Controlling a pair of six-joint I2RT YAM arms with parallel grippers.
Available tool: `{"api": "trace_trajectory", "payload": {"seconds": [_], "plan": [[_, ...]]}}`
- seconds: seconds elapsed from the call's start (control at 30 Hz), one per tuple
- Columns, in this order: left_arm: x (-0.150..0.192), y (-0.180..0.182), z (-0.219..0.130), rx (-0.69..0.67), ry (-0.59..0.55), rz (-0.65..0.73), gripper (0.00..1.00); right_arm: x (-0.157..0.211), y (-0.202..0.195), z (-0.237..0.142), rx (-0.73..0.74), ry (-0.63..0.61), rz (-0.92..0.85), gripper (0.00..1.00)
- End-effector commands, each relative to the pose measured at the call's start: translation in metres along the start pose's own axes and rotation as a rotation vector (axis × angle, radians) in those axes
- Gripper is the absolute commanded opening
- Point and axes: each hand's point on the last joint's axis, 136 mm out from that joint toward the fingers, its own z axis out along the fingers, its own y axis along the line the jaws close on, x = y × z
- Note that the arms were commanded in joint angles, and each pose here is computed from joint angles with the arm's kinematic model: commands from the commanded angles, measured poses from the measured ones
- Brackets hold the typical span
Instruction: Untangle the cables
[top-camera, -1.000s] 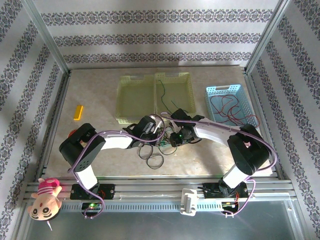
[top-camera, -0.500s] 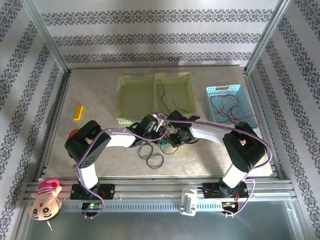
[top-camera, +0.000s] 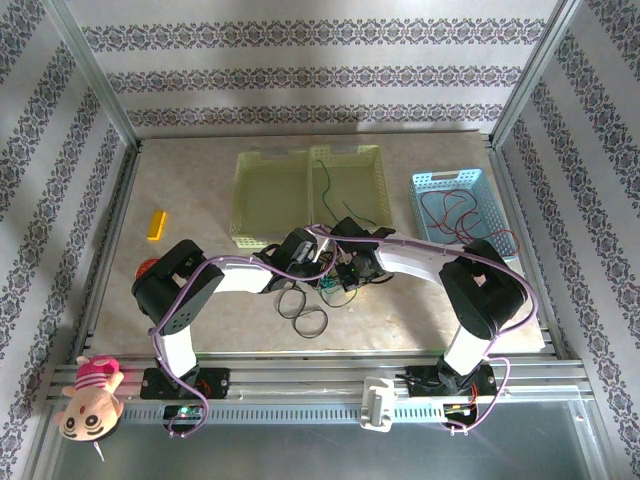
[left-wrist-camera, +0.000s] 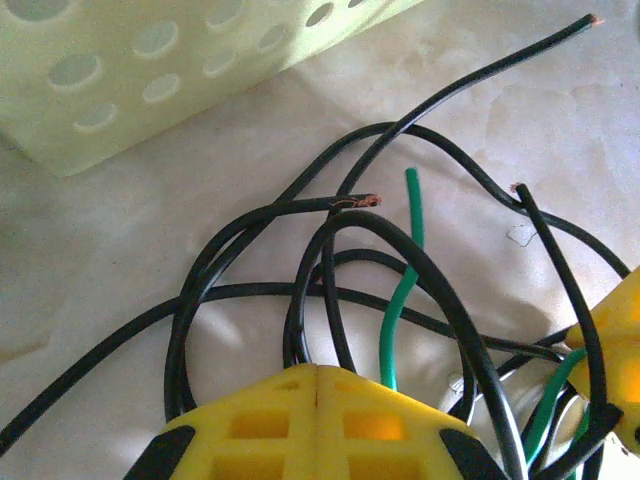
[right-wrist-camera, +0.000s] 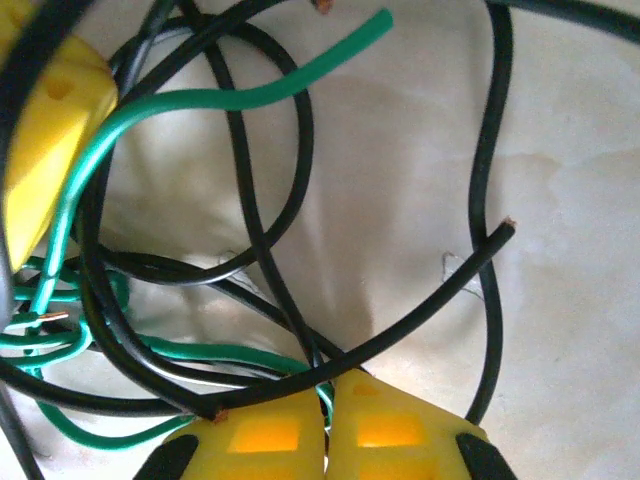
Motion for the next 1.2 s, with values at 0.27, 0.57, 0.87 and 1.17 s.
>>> {"api": "trace_trajectory", "payload": {"seconds": [0.27,0.57,0.87,1.17], "plan": [[0.049,0.014,0.013,-0.063,0.182,-0.013,0.0,-0.025,-0.051,-0.052,0.186,-0.248,0.126,0.0],[0.058,0.018,0.013,-0.075,0.208,-0.011,0.0,-0.025,-0.102,-0.097,0.175,-0.445,0.407,0.0],[0.066,0.018,0.009,-0.069,0.216,-0.012,0.0,-0.01,-0.134,-0.123,0.188,-0.563,0.532,0.01],[0.026,-0.022,-0.027,0.11,0.083,0.051,0.38,-0.01,-0.077,-0.112,-0.045,-0.5,0.288,0.03]]}}
